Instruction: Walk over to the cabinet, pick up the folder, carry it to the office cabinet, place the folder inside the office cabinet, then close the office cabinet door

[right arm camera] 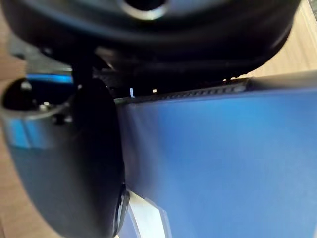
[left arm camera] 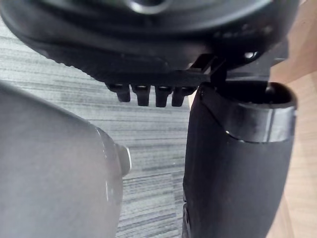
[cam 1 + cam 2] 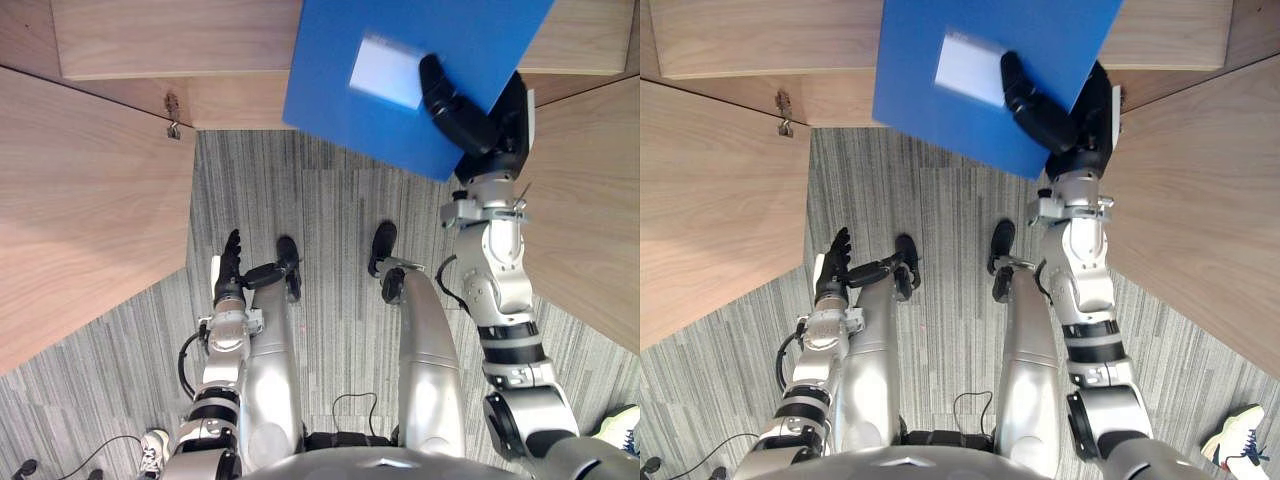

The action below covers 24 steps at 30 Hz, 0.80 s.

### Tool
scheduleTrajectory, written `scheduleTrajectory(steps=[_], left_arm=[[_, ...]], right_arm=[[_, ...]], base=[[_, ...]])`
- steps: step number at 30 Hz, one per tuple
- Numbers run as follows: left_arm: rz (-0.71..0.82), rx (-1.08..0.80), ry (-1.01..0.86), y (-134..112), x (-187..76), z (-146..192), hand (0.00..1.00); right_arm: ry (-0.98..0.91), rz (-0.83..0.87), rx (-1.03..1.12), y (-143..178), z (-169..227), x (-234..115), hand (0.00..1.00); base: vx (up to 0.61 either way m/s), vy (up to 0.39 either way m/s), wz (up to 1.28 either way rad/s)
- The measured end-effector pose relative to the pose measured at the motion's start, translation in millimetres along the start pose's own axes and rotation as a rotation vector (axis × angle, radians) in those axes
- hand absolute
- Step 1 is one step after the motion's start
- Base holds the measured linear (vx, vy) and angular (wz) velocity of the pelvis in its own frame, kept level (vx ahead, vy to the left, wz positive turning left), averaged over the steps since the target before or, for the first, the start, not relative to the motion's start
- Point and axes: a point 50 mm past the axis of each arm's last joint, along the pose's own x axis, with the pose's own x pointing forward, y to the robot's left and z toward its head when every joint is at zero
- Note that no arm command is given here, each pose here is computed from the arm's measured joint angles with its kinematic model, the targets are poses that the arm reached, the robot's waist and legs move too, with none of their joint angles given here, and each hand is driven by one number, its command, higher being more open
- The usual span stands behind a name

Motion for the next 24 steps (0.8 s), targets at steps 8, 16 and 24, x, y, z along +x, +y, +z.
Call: scheduleTrajectory(steps=[8, 16, 24], left_arm=[[0.056, -0.027, 0.017, 1, 0, 0, 1.0], [0.106, -0.068, 0.041, -5, -2, -2, 1.0], [0.129, -0.103, 0.053, -18, -1, 3, 1.0]], right_arm=[[0.034, -0.189, 0.181, 9, -8, 26, 0.0], [0.134, -0.359, 0.39, 18, -24, 37, 0.0], [0.124, -0.495, 0.535, 30, -18, 46, 1.0]], base=[[0.02, 0.045, 0.02], [0.02, 0.046, 0.07], [0.01, 0.037, 0.06]])
